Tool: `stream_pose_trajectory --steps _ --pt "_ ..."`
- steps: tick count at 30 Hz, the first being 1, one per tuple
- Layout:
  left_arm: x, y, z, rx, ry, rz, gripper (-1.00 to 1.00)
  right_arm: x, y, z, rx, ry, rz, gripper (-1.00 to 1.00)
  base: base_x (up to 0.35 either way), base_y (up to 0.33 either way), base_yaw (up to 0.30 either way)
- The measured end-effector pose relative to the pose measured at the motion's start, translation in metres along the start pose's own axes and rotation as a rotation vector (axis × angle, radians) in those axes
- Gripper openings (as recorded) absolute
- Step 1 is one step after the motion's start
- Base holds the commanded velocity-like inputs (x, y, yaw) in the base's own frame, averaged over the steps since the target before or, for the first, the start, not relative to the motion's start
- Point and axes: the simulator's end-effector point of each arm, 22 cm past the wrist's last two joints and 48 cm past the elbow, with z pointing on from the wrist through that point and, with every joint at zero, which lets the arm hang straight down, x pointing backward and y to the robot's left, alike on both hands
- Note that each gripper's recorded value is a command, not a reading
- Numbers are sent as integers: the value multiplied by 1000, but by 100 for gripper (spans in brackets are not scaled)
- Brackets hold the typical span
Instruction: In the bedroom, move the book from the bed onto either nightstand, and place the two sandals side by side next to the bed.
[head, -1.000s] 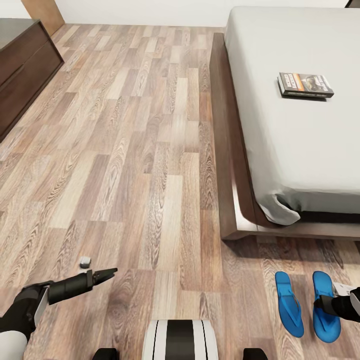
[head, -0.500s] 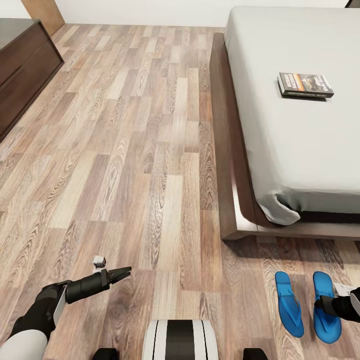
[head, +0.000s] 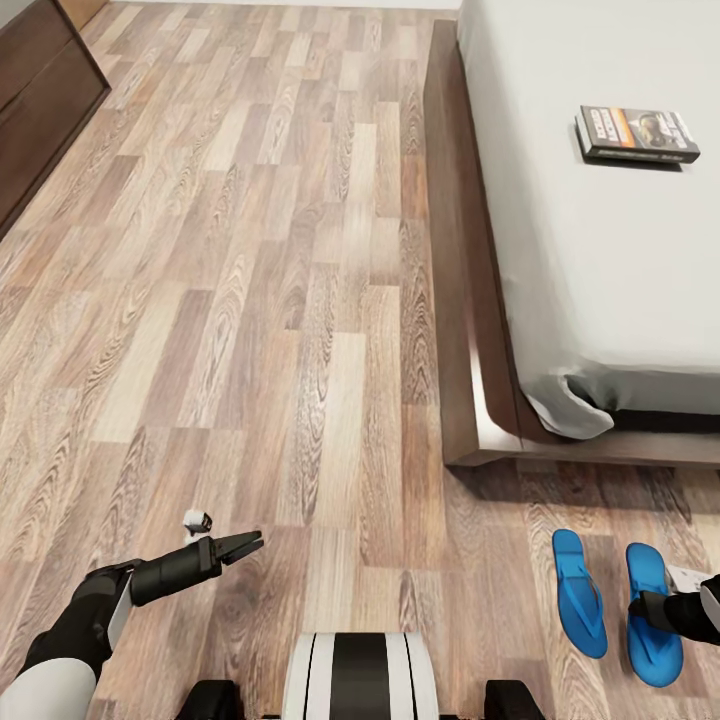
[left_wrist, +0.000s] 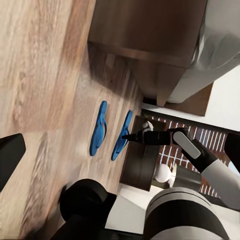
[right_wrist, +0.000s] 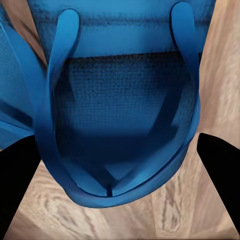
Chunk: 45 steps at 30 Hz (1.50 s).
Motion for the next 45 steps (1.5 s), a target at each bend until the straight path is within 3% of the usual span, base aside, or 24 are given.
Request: stream_pose_trajectory --steps 8,15,18,45 --pt "3 8 0 -6 2 -14 100 1 1 5 3 3 -6 -100 0 0 0" --pt "3 8 0 -6 2 -14 100 -41 2 0 1 -181 -41 -100 0 0 0" --pt "3 8 0 -6 2 -14 100 -45 2 0 1 -200 -46 -100 0 0 0" --pt "20 43 1 -33 17 -84 100 -23 1 31 20 -130 -63 -100 0 0 0"
